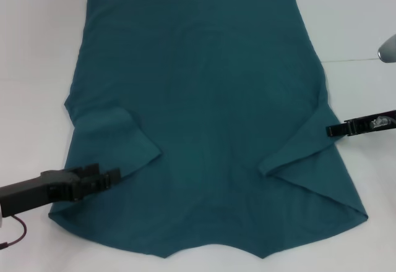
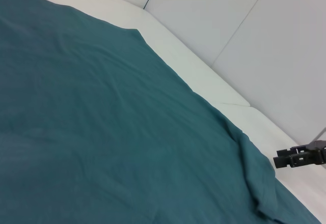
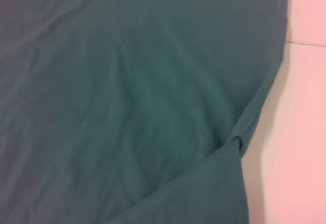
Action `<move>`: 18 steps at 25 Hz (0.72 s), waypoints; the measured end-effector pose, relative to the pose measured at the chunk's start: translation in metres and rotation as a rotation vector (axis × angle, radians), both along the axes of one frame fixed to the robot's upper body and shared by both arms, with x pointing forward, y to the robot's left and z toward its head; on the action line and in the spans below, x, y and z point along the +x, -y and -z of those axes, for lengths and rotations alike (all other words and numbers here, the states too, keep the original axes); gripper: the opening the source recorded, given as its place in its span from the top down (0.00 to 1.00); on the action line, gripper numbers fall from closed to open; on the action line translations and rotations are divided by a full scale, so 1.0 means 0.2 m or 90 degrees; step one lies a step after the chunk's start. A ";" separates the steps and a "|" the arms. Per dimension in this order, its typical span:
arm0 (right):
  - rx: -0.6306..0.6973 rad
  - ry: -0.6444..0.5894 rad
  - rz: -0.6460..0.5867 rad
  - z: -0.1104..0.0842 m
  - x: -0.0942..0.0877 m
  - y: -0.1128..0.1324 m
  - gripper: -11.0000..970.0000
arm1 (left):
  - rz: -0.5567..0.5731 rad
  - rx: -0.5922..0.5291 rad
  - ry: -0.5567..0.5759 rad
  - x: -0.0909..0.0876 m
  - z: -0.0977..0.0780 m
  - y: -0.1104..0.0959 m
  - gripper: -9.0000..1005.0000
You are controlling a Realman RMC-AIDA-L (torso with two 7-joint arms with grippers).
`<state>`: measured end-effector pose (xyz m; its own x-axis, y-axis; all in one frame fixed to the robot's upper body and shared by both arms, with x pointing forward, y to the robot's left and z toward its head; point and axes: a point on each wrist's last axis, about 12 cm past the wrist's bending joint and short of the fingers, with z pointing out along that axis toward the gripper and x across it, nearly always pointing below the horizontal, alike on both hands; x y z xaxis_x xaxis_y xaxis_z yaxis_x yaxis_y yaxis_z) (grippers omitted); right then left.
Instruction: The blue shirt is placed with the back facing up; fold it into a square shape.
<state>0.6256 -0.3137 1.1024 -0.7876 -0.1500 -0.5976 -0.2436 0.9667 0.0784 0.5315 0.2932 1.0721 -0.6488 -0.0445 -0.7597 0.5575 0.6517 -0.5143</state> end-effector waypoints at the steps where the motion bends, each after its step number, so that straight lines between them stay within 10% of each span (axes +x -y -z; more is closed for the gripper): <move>1: 0.005 0.000 0.004 0.01 0.00 0.01 0.26 | 0.000 0.000 0.000 0.00 0.00 0.00 0.26; 18: 0.017 0.022 0.002 0.09 -0.01 -0.02 0.33 | 0.003 -0.002 -0.001 0.00 0.00 0.01 0.26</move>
<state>0.6242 -0.3096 1.0849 -0.7666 -0.1310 -0.6286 -0.2439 0.9650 0.0963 0.5324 0.2916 1.0727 -0.6507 -0.0435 -0.7581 0.5598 0.6470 -0.5177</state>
